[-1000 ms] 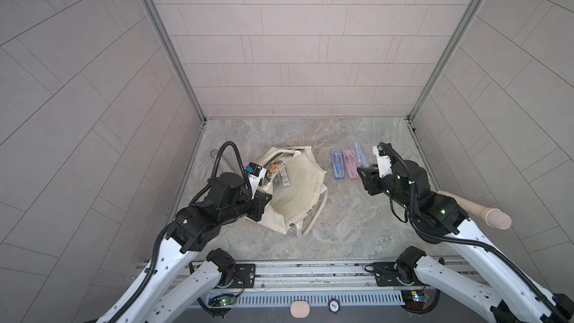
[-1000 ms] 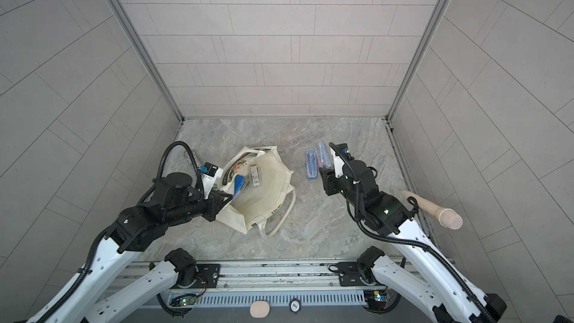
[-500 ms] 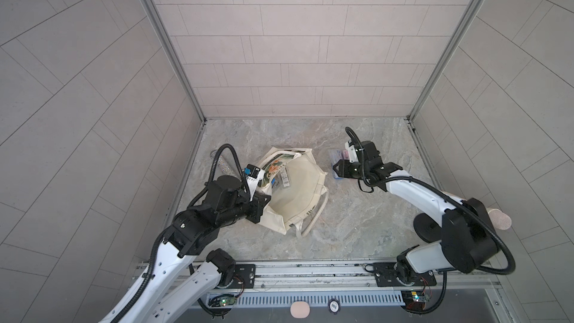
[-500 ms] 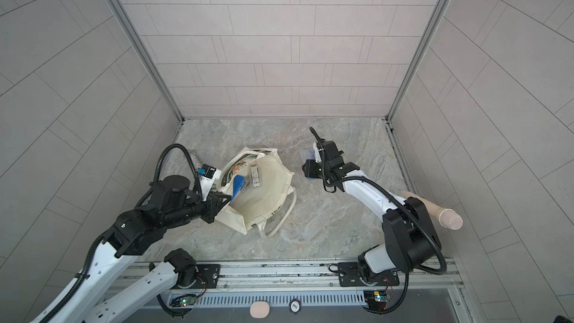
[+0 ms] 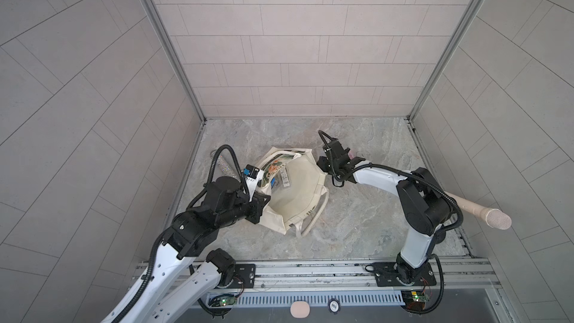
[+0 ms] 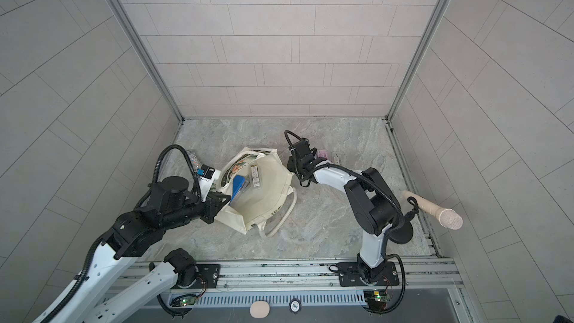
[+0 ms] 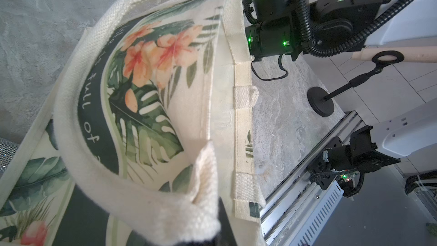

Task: Take out the compass set from the canvas bag
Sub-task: Place the compass set at the center of the board.

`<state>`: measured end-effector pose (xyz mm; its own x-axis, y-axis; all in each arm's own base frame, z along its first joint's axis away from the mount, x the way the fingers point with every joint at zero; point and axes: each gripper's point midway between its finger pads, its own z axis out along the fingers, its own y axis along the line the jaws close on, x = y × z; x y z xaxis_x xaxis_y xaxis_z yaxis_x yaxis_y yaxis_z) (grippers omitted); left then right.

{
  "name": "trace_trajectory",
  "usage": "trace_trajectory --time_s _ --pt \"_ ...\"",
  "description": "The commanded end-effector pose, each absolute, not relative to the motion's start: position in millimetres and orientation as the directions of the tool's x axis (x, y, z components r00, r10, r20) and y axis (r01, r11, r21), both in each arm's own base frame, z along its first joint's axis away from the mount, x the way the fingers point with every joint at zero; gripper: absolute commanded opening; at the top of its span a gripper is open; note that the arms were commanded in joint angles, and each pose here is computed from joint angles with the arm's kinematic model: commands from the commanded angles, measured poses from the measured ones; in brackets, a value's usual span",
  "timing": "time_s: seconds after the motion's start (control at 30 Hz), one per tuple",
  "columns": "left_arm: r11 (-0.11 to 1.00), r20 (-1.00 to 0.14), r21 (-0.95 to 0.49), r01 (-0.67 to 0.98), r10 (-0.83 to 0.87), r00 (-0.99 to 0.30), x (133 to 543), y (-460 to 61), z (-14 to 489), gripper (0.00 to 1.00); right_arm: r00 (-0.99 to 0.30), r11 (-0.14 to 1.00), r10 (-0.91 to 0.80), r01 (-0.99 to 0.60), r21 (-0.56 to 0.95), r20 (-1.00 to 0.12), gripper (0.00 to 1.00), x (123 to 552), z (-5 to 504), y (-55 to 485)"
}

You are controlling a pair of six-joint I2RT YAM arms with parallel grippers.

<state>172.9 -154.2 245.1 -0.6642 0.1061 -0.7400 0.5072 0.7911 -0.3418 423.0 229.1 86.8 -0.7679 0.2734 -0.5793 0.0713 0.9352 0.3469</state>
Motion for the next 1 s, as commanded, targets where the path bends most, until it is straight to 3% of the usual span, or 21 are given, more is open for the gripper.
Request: trace_trajectory --time_s 0.0,0.33,0.5,0.63,0.77,0.97 --pt "0.791 -0.757 -0.33 0.516 0.105 -0.645 175 -154 247 0.0 -0.734 0.934 0.331 0.165 0.316 -0.594 0.44 431 84 219" --pt "0.792 -0.759 -0.33 0.514 0.102 -0.644 175 -154 247 0.0 -0.77 0.947 0.3 0.171 0.271 -0.563 0.48 430 63 219" --pt "0.791 -0.759 -0.329 0.516 0.103 -0.642 175 -154 247 0.0 -0.774 0.955 0.271 0.143 0.258 -0.572 0.6 430 65 216" --pt "0.791 -0.761 -0.329 0.516 0.101 -0.641 174 -153 248 0.0 -0.771 0.958 0.26 0.13 0.256 -0.581 0.62 430 71 211" --pt "0.792 -0.761 -0.329 0.514 0.099 -0.641 174 -153 248 0.0 -0.756 0.963 0.233 0.092 0.253 -0.611 0.6 427 92 207" --pt "0.794 -0.759 -0.329 0.511 0.1 -0.643 175 -153 247 0.0 -0.657 0.973 0.14 -0.049 0.227 -0.74 0.57 405 170 193"
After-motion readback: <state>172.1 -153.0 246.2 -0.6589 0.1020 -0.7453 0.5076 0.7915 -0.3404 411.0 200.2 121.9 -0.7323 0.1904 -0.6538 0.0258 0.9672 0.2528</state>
